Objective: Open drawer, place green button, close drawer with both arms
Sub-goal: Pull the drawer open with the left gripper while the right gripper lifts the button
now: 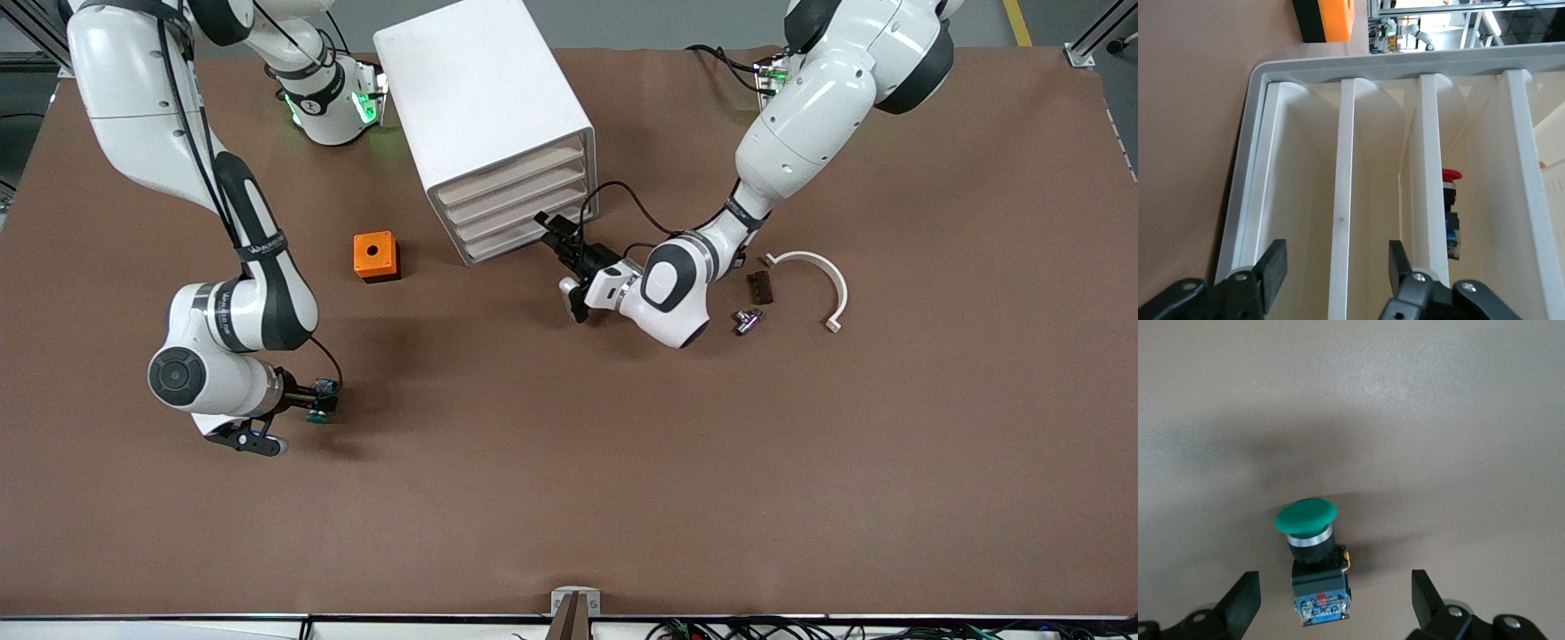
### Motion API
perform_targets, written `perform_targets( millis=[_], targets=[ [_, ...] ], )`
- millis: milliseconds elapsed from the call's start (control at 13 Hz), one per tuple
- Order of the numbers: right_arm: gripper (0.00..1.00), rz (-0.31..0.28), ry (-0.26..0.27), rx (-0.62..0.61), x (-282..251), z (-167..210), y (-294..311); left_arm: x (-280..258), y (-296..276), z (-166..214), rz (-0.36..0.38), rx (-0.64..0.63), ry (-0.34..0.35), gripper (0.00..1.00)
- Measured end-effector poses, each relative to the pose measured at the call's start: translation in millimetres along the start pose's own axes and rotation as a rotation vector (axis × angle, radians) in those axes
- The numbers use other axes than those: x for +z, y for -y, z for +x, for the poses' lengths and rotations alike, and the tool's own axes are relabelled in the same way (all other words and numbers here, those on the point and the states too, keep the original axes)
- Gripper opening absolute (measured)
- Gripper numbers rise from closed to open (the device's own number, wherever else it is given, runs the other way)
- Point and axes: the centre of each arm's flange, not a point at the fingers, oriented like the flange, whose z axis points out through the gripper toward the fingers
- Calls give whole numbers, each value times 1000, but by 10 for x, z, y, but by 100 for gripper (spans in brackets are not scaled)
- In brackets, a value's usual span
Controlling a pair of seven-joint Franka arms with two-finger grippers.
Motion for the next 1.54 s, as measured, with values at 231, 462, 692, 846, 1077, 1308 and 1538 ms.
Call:
perform_targets(
  millis=[231,462,692,846,1077,1308,1538],
  targets=[
    [100,12,14,24,153,-23,84,305,4,-15,-38,1,-9,67],
    [100,9,22,27,220,-47,127,386,6,-20,-43,-3,-11,61],
    [100,6,29,29,252,-62,123,373,33,-26,-43,-8,-14,54],
    [100,5,34,29,265,-71,120,375,49,-31,-44,-11,-14,34],
    [86,4,35,29,269,-73,119,375,50,-30,-46,-12,-17,27],
    [49,4,35,31,269,-72,116,375,55,-27,-48,-15,-23,22],
    [42,5,31,32,250,-64,115,367,84,-31,-47,-19,-28,15]
  ],
)
